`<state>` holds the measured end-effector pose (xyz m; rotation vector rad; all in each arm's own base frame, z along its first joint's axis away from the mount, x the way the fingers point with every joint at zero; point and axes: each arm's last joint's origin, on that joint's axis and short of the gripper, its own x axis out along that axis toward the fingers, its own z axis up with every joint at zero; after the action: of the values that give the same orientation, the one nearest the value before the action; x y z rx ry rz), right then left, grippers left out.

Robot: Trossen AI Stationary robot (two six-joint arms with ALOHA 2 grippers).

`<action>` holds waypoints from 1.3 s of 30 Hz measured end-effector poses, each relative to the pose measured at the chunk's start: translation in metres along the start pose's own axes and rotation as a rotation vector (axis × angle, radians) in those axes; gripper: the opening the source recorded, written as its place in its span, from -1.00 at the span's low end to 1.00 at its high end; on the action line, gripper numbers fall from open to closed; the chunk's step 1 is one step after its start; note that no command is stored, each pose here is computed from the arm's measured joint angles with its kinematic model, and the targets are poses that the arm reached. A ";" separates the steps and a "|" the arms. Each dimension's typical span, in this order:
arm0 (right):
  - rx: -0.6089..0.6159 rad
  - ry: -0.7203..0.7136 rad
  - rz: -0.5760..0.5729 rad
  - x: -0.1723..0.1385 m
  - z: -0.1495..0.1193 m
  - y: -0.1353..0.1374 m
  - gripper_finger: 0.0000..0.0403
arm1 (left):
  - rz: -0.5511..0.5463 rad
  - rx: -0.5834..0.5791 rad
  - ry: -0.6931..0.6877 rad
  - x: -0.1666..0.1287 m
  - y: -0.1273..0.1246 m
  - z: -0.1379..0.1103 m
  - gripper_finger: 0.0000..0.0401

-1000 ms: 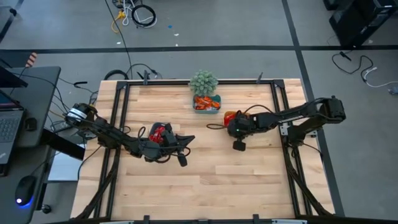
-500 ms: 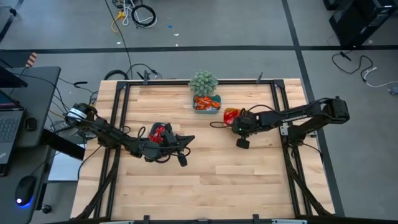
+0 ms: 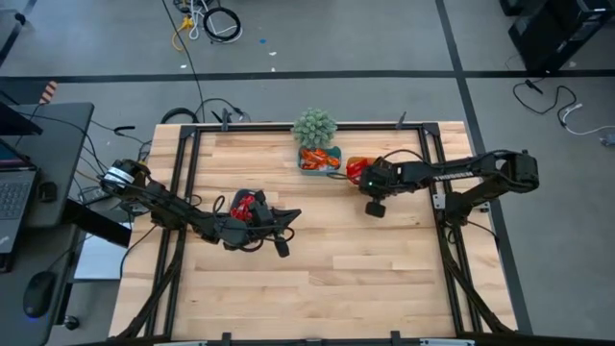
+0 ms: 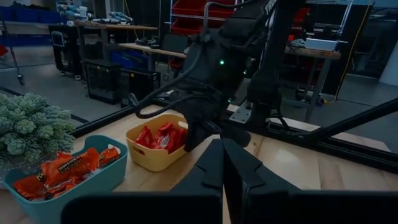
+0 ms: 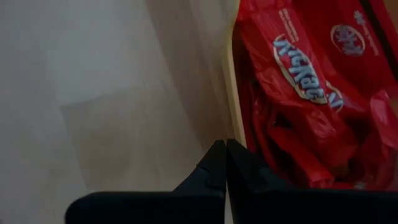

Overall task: Sort candy
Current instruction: Move the blue bin and the yellow bin to the top corner of the table beside the green bin

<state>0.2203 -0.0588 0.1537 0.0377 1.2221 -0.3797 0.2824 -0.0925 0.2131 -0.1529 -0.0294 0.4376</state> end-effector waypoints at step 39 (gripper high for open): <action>-0.034 -0.235 -0.006 -0.029 0.012 -0.008 -1.00 | -0.069 -0.024 0.692 -0.032 -0.017 0.025 -1.00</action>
<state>0.2200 -0.0616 0.1862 -0.0393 0.9959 -0.3583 0.2592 -0.1178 0.2402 -0.3194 0.6379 0.2976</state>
